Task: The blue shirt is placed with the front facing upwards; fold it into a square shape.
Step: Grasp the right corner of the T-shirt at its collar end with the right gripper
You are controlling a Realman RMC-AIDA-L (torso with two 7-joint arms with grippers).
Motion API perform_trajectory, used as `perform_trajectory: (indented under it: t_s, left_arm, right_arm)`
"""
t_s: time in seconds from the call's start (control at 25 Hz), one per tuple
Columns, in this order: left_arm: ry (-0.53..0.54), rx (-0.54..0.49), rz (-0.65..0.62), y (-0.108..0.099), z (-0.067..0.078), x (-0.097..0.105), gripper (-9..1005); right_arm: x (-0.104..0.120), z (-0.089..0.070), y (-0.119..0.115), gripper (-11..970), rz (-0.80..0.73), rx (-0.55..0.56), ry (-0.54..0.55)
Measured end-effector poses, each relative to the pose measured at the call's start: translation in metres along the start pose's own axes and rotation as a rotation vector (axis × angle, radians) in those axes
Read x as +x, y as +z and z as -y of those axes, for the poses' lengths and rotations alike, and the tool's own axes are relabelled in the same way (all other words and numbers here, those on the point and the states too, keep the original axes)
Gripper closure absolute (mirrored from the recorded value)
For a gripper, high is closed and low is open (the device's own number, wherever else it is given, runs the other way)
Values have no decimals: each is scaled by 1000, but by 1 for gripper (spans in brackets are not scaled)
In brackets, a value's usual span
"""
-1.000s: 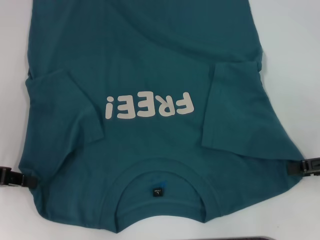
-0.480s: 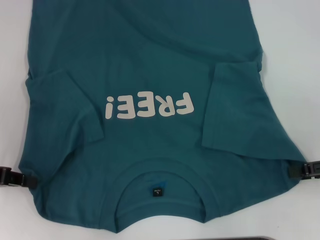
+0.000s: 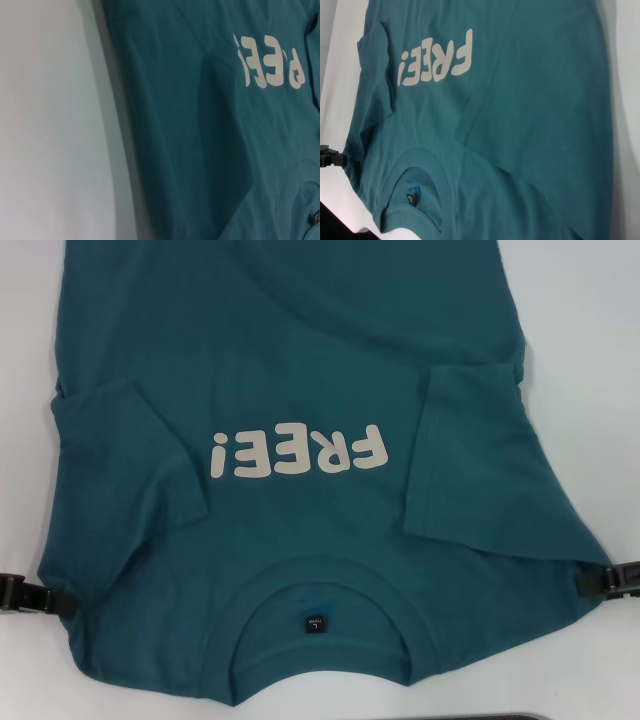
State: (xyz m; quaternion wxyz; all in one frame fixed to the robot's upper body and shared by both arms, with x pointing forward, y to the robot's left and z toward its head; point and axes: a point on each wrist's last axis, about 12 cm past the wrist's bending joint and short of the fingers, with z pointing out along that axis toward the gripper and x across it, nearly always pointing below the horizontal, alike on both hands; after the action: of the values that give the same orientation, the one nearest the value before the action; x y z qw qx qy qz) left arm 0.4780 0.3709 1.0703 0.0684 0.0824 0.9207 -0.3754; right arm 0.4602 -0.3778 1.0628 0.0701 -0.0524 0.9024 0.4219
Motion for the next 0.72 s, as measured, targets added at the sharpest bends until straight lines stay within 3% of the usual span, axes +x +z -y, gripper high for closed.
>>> perform_trajectory:
  t_s: [0.28,0.72]
  left_arm:
    - [2,2,1,0,0,0,984]
    - [5,4,1,0,0,0,984]
  right_arm:
    - [-4,2,3,298,-23,42,13]
    - [-5,2,5,511,-32,52,20]
